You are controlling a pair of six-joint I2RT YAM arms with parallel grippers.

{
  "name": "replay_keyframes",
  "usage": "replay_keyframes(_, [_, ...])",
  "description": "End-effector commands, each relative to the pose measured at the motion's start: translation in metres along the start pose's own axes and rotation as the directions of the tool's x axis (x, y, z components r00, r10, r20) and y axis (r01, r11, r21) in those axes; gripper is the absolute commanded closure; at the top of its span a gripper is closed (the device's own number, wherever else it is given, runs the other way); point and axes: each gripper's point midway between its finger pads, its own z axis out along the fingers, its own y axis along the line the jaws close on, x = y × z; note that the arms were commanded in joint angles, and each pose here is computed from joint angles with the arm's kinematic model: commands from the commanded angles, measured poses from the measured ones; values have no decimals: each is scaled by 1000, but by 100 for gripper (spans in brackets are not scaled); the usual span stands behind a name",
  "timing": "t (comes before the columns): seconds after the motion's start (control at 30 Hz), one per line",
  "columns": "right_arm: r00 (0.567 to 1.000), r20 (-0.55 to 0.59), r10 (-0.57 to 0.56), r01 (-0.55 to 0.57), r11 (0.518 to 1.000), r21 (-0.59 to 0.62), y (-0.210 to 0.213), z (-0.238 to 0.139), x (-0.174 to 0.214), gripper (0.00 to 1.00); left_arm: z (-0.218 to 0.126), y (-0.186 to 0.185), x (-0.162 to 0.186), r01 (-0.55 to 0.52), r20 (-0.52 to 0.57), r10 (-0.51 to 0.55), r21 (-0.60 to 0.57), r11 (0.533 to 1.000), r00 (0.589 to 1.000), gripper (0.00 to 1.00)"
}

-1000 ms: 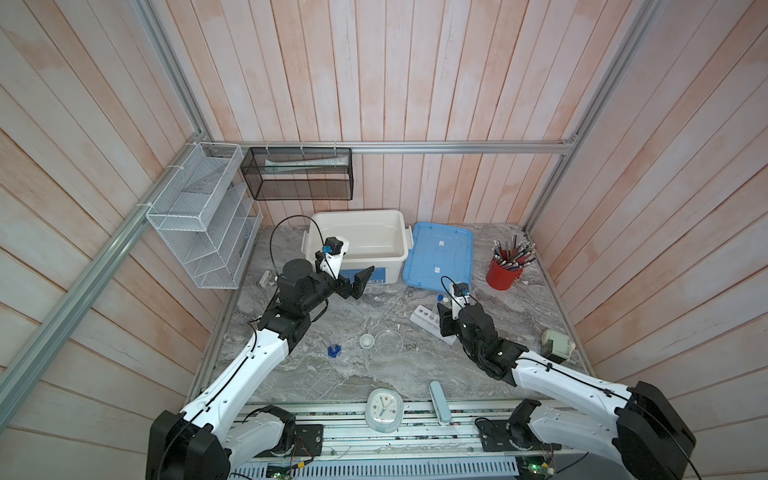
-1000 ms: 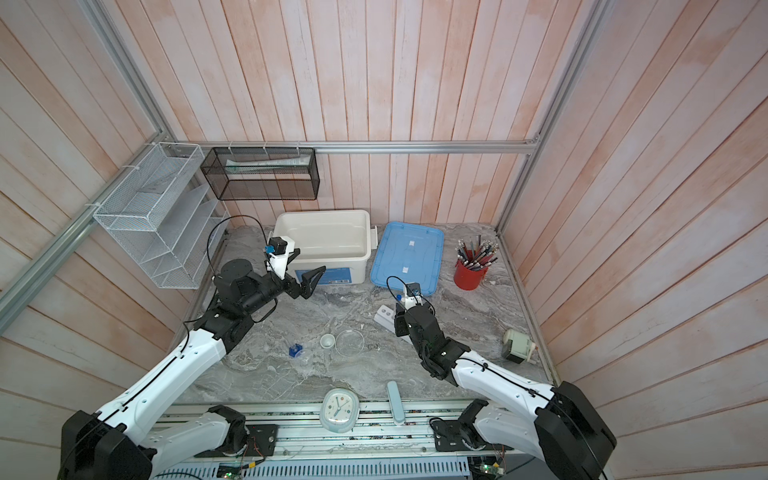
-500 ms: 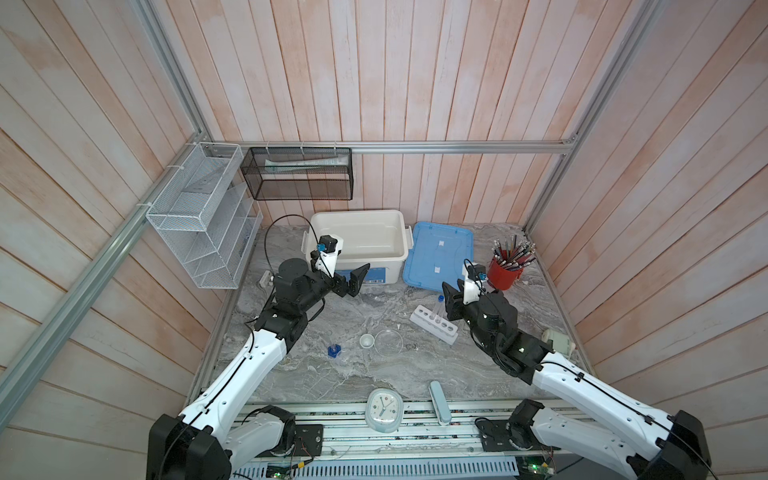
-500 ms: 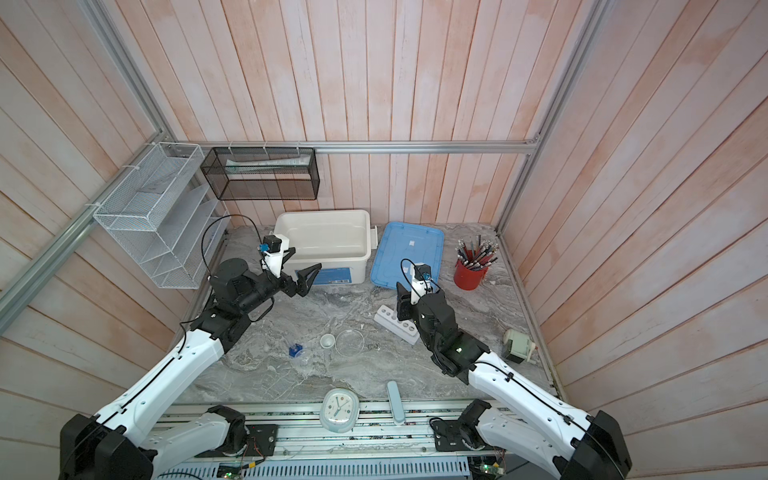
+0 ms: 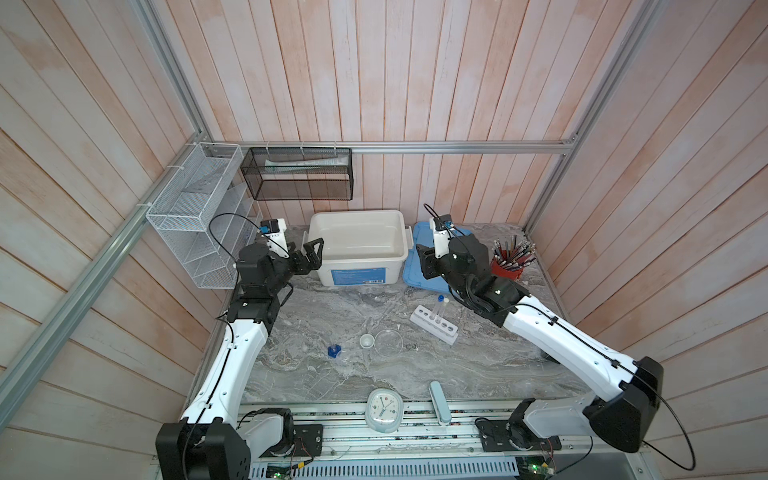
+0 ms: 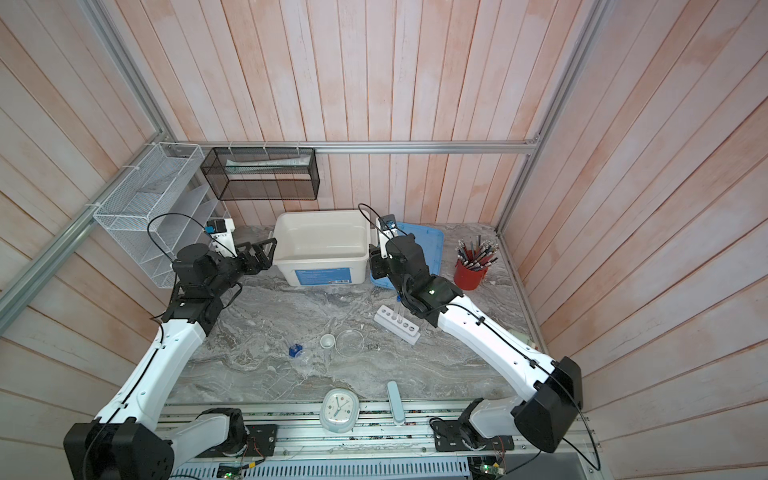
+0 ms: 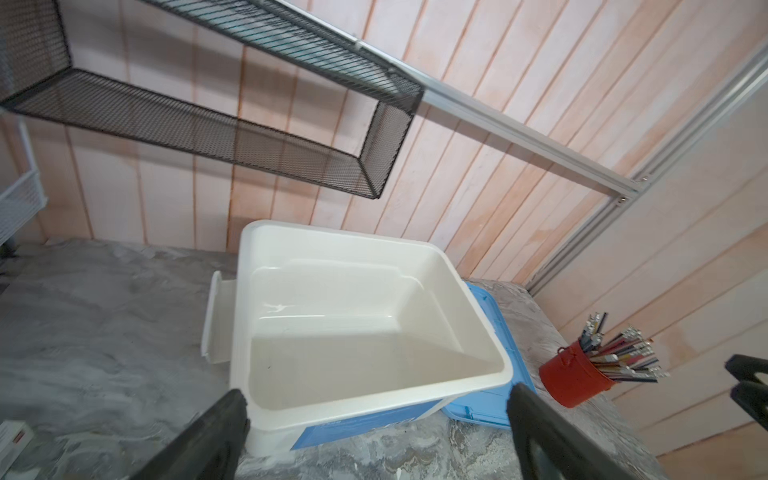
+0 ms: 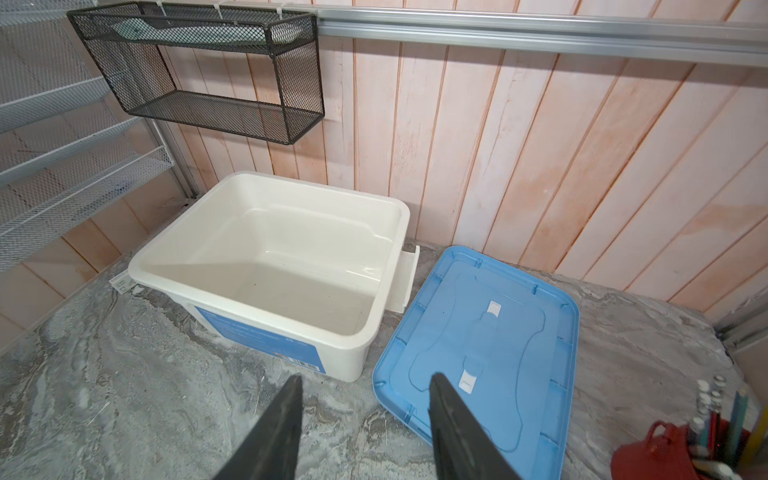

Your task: Organize the chemistry lab equipment

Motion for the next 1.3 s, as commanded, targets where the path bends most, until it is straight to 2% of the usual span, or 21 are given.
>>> replay_keyframes(0.0, [995,-96,16,-16,1000,4,-5,29,18,49,3,15,8,77,-55,-81,-65,995,995,3])
replay_keyframes(0.3, [978,-182,101,-107,994,-25,-5,111,31,49,25,53,13,96,-83,-113,-190,977,990,4])
replay_keyframes(0.5, [966,-221,134,-143,989,-29,-10,145,46,51,42,78,24,118,-110,-145,-226,967,983,6])
replay_keyframes(0.83, [953,-253,167,-178,984,-21,-19,179,62,59,74,84,34,130,-141,-154,-167,977,978,12])
replay_keyframes(1.27, [943,-273,188,-196,981,-4,-22,202,84,69,97,88,54,154,-193,-175,-120,981,965,14])
